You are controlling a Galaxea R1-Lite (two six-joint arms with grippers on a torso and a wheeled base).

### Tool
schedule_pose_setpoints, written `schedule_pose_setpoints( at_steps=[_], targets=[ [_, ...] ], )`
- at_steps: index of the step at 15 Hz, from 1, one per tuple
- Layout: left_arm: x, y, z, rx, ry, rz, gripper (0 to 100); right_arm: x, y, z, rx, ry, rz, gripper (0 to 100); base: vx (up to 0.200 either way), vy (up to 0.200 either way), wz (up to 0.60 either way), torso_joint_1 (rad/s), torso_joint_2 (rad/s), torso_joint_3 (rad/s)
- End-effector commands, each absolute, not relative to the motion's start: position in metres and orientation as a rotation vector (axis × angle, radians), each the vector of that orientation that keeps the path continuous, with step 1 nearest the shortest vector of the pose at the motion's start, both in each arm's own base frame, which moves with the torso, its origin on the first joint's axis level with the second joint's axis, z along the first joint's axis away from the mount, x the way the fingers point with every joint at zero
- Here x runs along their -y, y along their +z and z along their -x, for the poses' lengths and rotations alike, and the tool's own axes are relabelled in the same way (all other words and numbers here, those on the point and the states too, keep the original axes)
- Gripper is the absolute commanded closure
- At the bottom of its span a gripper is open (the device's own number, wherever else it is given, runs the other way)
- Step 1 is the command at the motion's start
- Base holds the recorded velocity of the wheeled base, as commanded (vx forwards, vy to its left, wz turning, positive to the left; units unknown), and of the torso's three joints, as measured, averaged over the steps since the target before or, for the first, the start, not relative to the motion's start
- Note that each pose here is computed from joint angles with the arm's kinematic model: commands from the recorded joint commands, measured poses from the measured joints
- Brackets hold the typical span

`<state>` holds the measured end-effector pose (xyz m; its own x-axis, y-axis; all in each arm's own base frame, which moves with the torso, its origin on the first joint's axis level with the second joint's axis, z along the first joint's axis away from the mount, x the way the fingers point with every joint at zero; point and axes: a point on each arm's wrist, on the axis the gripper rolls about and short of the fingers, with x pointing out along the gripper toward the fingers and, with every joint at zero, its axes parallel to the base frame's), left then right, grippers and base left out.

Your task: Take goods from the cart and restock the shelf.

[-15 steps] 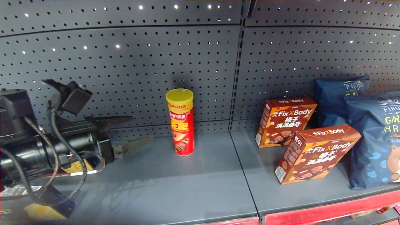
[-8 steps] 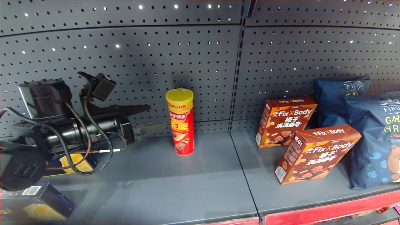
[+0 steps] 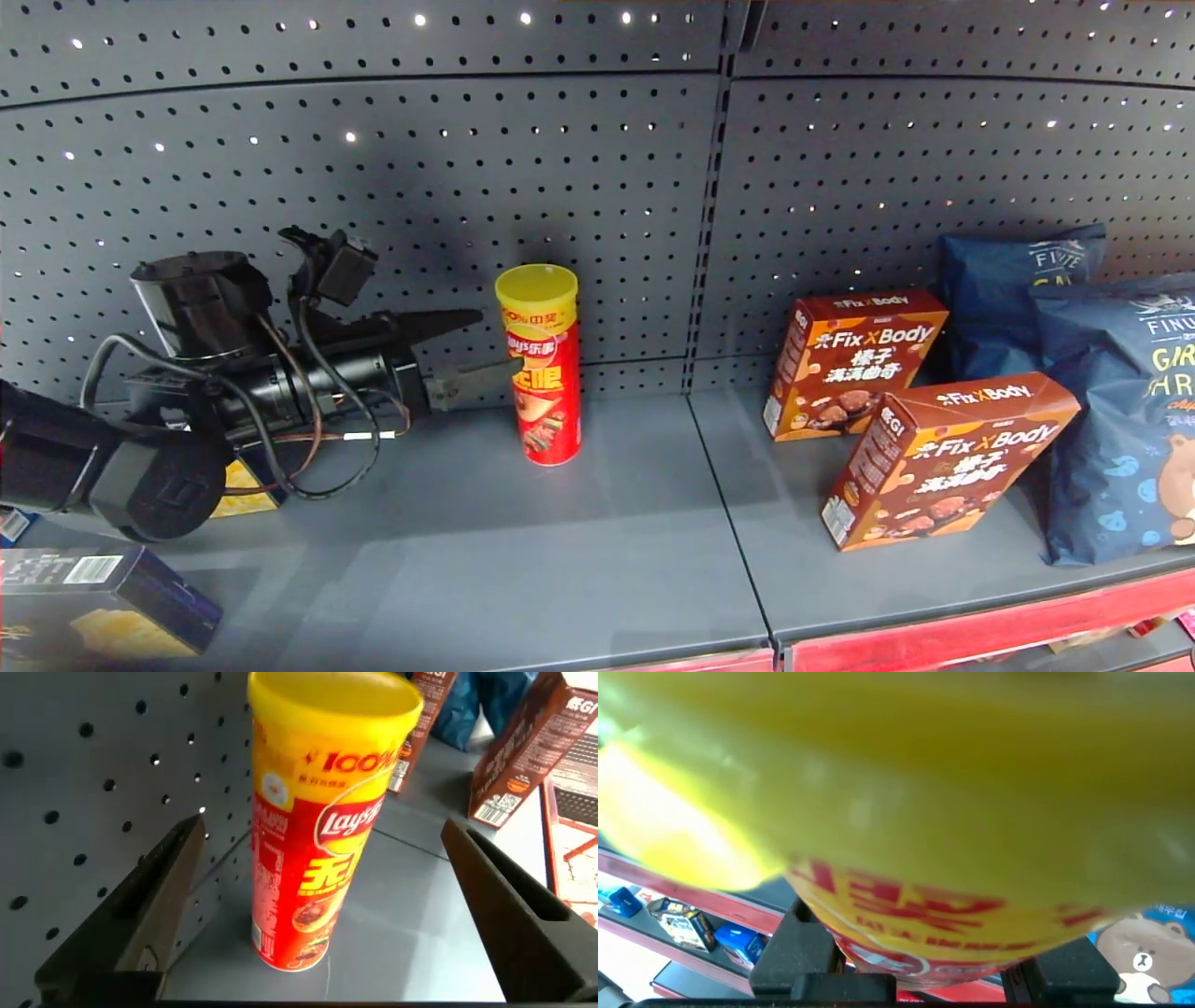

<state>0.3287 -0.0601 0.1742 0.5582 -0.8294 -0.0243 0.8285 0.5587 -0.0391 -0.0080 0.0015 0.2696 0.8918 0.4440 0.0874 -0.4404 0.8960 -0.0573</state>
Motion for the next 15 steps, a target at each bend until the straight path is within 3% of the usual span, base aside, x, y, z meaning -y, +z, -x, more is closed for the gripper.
schedule_pose_setpoints(
  at_steps=[1,15],
  targets=[
    [0.061,0.161,-0.337,-0.065,-0.978,0.035,0,-0.002,0.271,0.006,0.093,0.46,0.037,100,0.0,0.0,0.0,0.0,0.0,0.0],
    [0.073,0.14,-0.371,-0.08,-1.06,0.043,0,-0.003,0.275,0.003,0.093,0.463,0.037,100,0.0,0.0,0.0,0.0,0.0,0.0]
  ],
)
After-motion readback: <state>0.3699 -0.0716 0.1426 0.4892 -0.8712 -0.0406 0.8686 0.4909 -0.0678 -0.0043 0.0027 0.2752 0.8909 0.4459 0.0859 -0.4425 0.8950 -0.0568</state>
